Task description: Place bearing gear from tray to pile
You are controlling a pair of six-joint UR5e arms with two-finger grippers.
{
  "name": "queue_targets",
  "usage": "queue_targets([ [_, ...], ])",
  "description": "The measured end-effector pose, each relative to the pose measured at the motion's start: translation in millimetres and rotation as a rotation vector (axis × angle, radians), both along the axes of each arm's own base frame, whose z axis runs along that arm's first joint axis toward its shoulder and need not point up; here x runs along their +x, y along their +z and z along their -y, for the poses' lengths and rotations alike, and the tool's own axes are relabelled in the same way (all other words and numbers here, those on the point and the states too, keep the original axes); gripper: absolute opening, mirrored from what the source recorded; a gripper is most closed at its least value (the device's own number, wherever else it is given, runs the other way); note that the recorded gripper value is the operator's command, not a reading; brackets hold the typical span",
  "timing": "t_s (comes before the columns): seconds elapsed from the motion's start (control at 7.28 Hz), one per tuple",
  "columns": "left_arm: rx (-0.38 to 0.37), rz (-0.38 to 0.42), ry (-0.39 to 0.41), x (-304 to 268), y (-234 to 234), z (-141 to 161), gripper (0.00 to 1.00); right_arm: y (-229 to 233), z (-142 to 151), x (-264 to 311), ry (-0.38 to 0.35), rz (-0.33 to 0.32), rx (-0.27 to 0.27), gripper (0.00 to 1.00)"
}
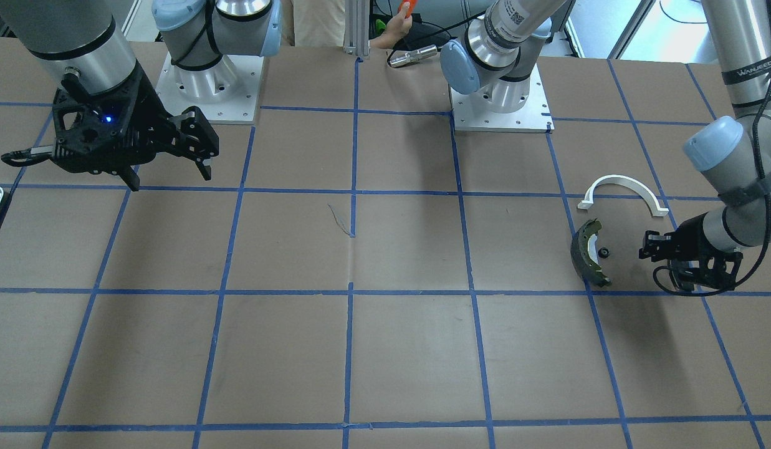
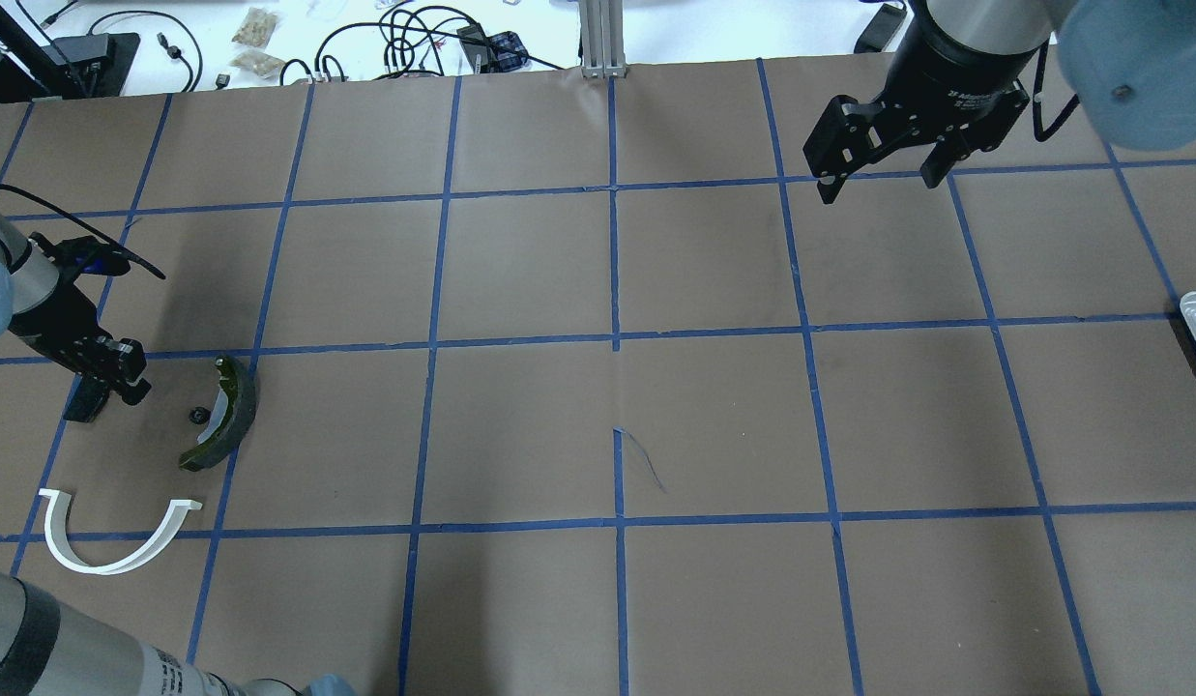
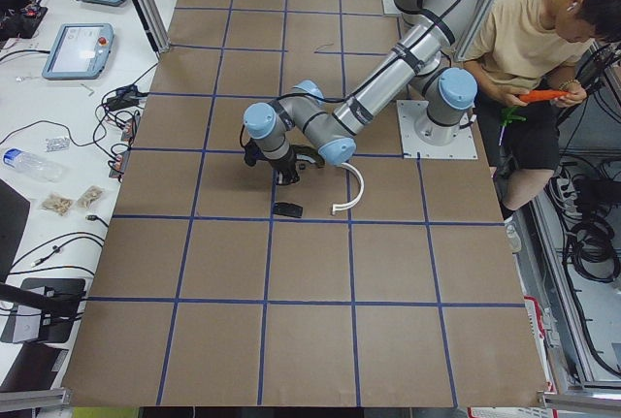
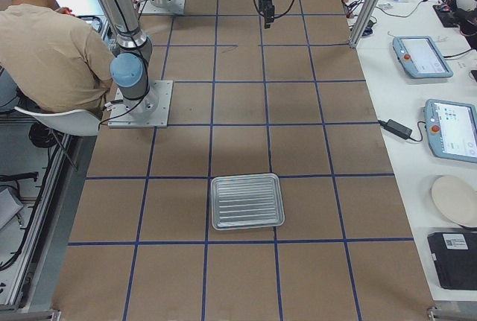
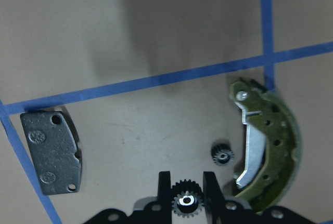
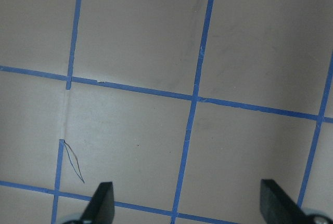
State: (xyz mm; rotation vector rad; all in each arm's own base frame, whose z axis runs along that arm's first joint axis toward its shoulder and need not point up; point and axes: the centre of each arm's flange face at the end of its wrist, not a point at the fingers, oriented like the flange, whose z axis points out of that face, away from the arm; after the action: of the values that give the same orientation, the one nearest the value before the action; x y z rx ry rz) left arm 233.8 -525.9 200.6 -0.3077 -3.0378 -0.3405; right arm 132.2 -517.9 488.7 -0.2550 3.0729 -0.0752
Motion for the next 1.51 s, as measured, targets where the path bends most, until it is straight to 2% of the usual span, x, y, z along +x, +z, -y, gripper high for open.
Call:
queue_targets([
  [0.27,0.012,-0.004,0.000,-2,-10,-7,0.00,0,0,0,0.001,-0.001,0.000,1.00],
  [0.41,0.021,0.006,-0.002,-2,-12,-9,0.06,0,0,0,0.000,-0.001,0.000,1.00],
  [0.69,0.038,0.023,-0.008,0,-14,-12,0.61,0,0,-1,0.001,-0.002,-0.001,1.00],
  [0.96,0.044,0.023,-0.010,0,-14,-13,0.76,2,1,-1,0.002,-0.001,-0.009,1.00],
  [1.1,0.042,0.026,-0.011,-3,-10,-12,0.92,2,2,-1,0.003,0.000,-0.011,1.00],
  [1.24,0.031,0.032,-0.010,-7,0,-10,1.00,2,2,-1,0.003,0.001,-0.012,1.00],
  [1.51,-0.021,0.033,0.075,-27,34,1,1.00,2,2,-1,0.004,0.002,-0.014,1.00],
])
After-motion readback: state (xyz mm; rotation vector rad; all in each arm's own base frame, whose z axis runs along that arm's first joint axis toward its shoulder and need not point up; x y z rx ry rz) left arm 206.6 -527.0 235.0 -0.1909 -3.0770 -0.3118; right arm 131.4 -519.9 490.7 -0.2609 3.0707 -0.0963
